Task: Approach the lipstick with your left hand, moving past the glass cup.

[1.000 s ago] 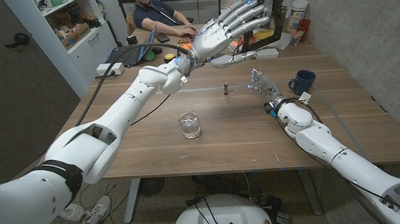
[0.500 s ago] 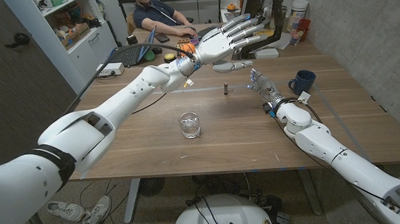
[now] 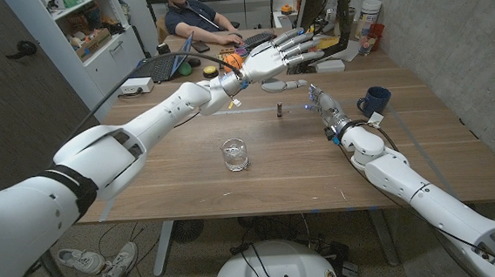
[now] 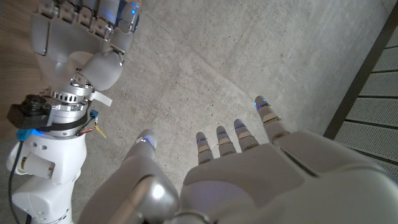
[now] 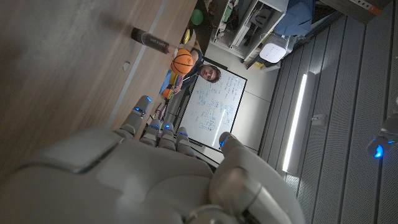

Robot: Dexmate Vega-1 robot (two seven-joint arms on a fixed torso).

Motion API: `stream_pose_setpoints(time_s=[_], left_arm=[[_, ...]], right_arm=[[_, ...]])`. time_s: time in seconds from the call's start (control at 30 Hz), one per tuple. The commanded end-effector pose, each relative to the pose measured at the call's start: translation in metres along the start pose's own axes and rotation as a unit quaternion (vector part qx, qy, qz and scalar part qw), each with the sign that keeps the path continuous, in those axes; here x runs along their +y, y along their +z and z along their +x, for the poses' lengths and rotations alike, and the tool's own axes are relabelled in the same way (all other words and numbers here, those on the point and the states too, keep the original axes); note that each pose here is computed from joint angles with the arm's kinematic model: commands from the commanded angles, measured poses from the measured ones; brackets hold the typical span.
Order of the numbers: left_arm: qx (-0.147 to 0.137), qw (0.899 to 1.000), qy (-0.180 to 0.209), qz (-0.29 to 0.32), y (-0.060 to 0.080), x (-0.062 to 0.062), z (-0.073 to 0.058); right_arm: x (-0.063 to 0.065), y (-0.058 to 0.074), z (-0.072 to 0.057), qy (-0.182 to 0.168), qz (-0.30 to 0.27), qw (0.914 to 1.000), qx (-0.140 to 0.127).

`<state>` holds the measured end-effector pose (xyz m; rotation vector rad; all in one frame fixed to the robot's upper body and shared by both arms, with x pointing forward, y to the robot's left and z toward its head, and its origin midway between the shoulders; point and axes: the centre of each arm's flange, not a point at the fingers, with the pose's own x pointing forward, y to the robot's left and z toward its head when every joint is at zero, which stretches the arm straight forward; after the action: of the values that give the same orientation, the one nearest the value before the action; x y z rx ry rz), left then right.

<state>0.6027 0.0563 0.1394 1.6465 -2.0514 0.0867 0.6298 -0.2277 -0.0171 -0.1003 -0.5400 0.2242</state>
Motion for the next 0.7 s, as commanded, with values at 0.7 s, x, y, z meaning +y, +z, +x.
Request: stream_pose_setpoints(time_s=[0.7], left_arm=[[-0.008,0.995,-0.091,0.028,0.008,-0.046,-0.017]], right_arm=[[0.012,0.004,-0.009,-0.010,-0.008,0.9999,0.001]])
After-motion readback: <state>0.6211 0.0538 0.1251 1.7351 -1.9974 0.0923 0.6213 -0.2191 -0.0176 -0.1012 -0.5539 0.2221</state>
